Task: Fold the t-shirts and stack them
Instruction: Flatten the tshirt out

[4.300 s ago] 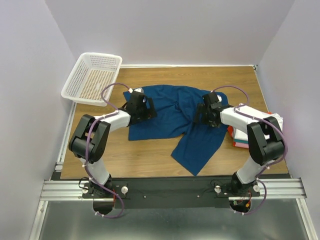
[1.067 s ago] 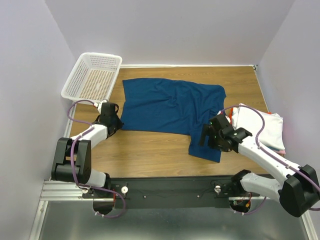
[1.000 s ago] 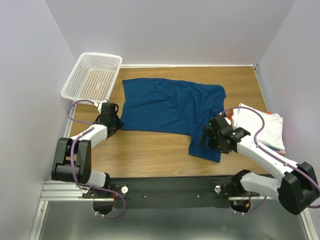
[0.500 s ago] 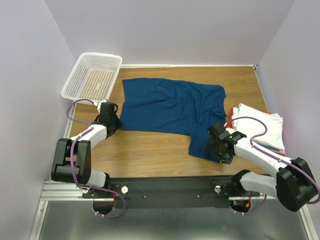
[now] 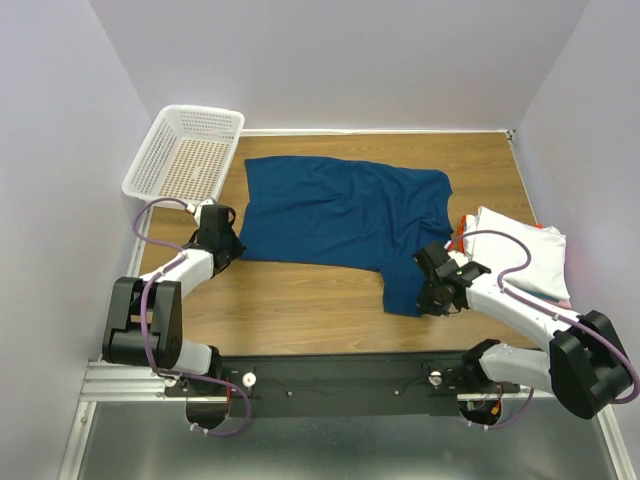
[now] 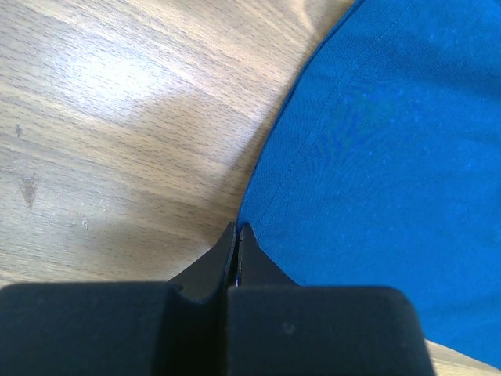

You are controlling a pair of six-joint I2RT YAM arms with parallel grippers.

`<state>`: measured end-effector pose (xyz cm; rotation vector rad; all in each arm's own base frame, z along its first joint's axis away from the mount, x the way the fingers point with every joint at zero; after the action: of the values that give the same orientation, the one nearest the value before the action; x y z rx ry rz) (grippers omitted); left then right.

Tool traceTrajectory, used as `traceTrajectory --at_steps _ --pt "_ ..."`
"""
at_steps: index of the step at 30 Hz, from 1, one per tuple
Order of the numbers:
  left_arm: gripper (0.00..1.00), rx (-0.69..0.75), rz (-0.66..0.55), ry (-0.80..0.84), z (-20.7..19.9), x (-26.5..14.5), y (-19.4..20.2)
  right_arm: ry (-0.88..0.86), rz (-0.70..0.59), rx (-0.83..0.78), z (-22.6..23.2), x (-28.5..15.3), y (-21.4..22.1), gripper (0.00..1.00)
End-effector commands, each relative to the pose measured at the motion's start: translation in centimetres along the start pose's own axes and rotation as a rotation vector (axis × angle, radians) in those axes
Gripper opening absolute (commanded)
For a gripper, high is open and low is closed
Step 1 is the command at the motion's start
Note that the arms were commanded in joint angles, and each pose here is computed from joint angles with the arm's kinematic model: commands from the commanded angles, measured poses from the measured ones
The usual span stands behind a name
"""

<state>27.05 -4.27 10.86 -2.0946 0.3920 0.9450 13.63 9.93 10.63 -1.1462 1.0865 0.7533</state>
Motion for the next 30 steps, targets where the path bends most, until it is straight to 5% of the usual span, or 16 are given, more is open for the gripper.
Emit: traceTrajectory --at_steps 1,4,16,30 --pt "0.0 0.008 -0.031 0.018 0.2 -0.6 -0.3 0.006 -0.009 -0.019 -0.3 0.8 0.5 0.12" --pt "0.0 0.004 -0.05 0.058 -0.2 -1.1 -0.6 -0.01 -0.113 -0.021 0.2 -0.3 -1.2 0.01" --pt "0.0 0.008 -0.193 0.277 -5.5 -5.5 -6.1 -0.063 -0.638 0.008 4.7 -9.4 -12.6 0.01" --pt "0.0 -0.014 -0.56 0.529 -12.7 -20.5 -16.5 -0.076 -1.116 0.116 3.2 -26.7 -20.3 0.01"
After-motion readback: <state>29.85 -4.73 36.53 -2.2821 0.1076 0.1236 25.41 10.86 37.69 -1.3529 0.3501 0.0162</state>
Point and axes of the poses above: each gripper's point midway between its finger pads, its own x axis out along the fingers, its own z axis along the line the jaws close on, y = z × x, the point moved 10 cm from there along -x, back along the fingers, and after that the axes turned 9 degrees about -x, right-handed, at the moved point
